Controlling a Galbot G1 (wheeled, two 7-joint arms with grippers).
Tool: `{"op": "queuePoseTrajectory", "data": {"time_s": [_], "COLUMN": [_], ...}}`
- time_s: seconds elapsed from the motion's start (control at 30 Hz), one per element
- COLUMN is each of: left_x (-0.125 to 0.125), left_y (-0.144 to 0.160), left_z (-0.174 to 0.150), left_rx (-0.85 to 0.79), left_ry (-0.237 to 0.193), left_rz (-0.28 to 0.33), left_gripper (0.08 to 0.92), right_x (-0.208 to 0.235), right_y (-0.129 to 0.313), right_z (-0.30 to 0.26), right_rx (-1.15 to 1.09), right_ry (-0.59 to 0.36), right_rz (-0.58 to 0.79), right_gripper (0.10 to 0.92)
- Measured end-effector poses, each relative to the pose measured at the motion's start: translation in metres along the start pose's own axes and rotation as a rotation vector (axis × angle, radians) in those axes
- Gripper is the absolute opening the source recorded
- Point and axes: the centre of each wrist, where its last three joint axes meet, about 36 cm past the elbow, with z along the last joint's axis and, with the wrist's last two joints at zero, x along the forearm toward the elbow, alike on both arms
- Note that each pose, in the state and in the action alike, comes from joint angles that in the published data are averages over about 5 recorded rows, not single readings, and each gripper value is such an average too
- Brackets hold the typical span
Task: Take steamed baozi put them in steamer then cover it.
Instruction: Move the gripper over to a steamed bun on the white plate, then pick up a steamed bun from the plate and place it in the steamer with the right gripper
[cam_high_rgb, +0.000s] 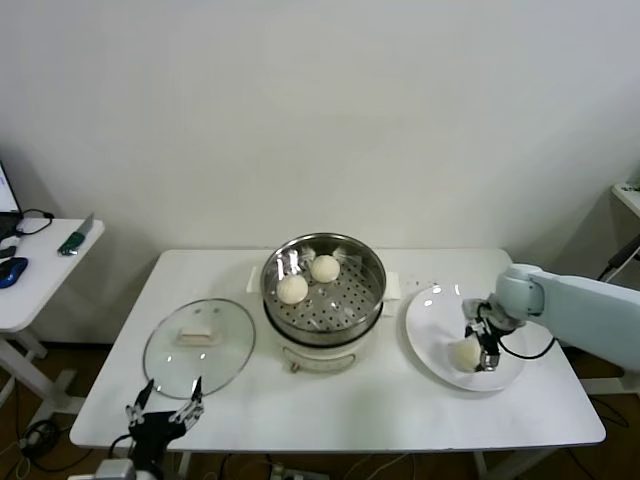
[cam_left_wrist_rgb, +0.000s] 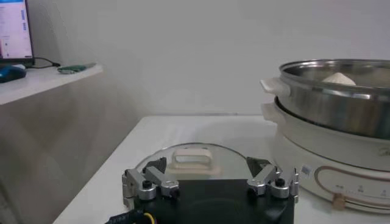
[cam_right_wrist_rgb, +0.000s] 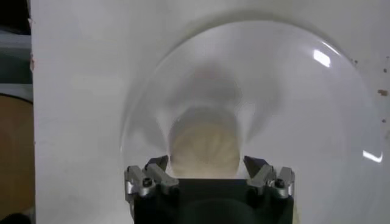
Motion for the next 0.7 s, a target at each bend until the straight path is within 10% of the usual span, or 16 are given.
{"op": "queuePoseTrajectory", "data": {"time_s": [0.7], "left_x": [0.002], "left_y": [-0.004], "left_z": [-0.002], "left_rx": [0.002], "left_ry": [-0.003], "left_rz": [0.003], "left_gripper": [0.823], "right_x": [0.036], "right_y": [-0.017], "right_z": [-0.011], "right_rx": [0.088], "right_ry": [-0.040], "right_rz": [0.029], "right_gripper": [0.704]}}
